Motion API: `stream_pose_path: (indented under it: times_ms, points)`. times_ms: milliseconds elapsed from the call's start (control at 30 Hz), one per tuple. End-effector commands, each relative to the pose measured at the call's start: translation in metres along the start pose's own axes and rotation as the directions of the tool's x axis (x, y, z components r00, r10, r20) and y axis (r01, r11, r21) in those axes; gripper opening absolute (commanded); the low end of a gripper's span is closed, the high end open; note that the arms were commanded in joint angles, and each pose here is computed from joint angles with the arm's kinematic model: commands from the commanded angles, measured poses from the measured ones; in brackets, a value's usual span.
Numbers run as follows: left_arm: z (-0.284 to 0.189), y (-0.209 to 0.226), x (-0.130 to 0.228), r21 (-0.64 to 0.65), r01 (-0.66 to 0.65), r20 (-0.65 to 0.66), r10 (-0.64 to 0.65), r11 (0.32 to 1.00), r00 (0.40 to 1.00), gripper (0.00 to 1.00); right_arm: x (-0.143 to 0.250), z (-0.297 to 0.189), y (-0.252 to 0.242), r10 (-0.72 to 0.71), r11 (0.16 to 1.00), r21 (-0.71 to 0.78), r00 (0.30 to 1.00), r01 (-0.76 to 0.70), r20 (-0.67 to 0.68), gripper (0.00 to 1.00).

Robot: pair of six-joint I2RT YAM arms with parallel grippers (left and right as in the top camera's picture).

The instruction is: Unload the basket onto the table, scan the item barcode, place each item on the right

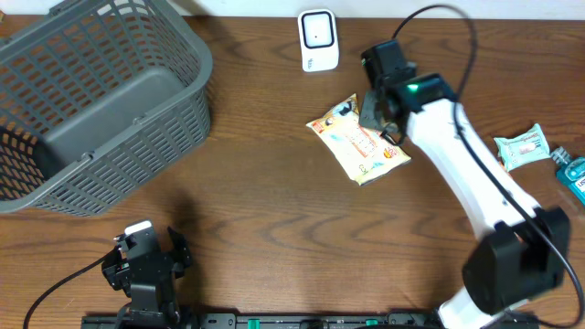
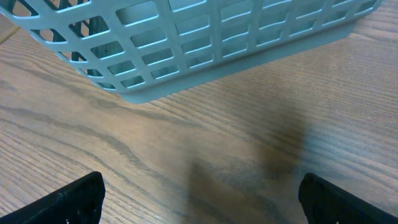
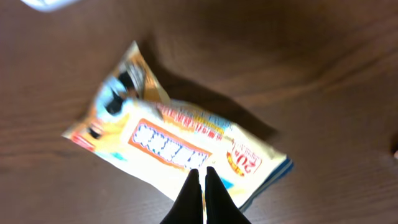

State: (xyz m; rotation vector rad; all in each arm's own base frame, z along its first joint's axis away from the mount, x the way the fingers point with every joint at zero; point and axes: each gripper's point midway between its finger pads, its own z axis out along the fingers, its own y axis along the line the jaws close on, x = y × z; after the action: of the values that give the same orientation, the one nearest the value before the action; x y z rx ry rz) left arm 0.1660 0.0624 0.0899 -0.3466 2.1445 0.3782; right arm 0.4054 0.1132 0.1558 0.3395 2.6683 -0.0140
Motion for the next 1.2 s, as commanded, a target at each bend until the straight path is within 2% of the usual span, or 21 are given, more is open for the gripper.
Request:
stream_pose_path:
  times_ms: [0,233,433,567,667,800,967,1167]
  points:
    - [0.003,0.002,0.015,-0.013,-0.02,-0.047,0.02,1.0,0.999,1.0,0.012,0.028,-0.006,-0.019,0.998,0.053,0.998,0.023,-0.059,0.01]
    - [0.003,0.002,0.015,-0.013,-0.021,-0.048,0.02,1.0,0.999,1.0,0.059,0.106,-0.014,-0.035,0.984,0.165,0.973,0.074,-0.23,0.01]
    - [0.003,0.002,0.015,-0.013,-0.021,-0.048,0.02,1.0,0.999,1.0,0.108,0.145,-0.057,0.142,0.91,0.414,0.93,0.012,-0.34,0.01]
    - [0.003,0.002,0.015,-0.013,-0.02,-0.047,0.02,1.0,0.999,1.0,0.112,0.136,-0.06,0.141,0.903,0.428,0.921,0.031,-0.363,0.01]
    - [0.003,0.002,0.015,-0.013,-0.02,-0.047,0.02,1.0,0.999,1.0,0.099,0.115,-0.052,0.098,0.92,0.388,0.931,0.049,-0.351,0.01]
    - [0.003,0.002,0.015,-0.013,-0.02,-0.047,0.02,1.0,0.999,1.0,0.075,0.072,-0.038,0.082,0.955,0.295,0.955,0.006,-0.284,0.01]
    - [0.003,0.002,0.015,-0.013,-0.021,-0.048,0.02,1.0,0.999,1.0,0.056,0.027,-0.034,0.094,0.974,0.221,0.974,-0.047,-0.206,0.11]
    - [0.003,0.002,0.015,-0.013,-0.02,-0.047,0.02,1.0,0.999,1.0,0.07,0.031,-0.043,0.1,0.966,0.257,0.965,-0.035,-0.243,0.12]
